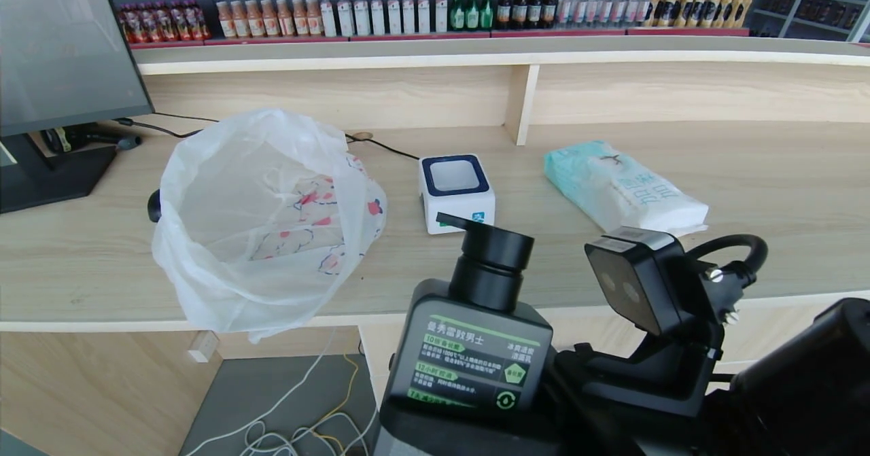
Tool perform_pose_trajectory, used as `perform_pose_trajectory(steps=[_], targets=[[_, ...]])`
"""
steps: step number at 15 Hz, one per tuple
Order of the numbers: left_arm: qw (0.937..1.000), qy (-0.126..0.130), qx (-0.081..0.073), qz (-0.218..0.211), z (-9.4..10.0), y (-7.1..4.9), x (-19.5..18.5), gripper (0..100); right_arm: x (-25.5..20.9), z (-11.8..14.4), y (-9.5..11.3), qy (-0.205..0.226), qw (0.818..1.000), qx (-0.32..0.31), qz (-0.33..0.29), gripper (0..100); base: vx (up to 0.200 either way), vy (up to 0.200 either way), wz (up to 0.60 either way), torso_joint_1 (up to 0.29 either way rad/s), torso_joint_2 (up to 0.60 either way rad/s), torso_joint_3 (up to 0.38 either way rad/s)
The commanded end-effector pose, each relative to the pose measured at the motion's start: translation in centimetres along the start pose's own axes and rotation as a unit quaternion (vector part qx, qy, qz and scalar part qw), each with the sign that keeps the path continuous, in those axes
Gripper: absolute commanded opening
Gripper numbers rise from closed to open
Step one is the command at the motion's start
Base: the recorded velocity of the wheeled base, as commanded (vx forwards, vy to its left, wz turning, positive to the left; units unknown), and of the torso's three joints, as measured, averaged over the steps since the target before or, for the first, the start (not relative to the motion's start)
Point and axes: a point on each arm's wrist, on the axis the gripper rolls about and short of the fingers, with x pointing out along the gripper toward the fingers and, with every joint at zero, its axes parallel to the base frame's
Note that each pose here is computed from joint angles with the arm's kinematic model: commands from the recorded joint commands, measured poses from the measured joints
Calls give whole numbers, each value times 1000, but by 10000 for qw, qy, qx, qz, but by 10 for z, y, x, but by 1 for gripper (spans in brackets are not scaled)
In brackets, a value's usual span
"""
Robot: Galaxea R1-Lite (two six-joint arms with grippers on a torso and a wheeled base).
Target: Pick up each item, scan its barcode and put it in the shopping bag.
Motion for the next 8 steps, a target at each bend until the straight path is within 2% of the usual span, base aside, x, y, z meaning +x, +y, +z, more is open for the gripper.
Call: perform_pose_trajectory(steps=[1, 5, 8], targets=[[10000, -2, -3, 4, 0, 0, 0, 100, -3, -1, -1, -43, 9999, -134, -62, 0, 0, 0, 0, 0, 0, 0], [10000, -2, -3, 4, 0, 0, 0, 100, -20, -11, -7, 37, 9964, -672, -511, 0, 0, 0, 0, 0, 0, 0], [10000, -2, -3, 4, 0, 0, 0, 100, -23, -10, -9, -196, 9900, -918, -1053, 0, 0, 0, 0, 0, 0, 0]])
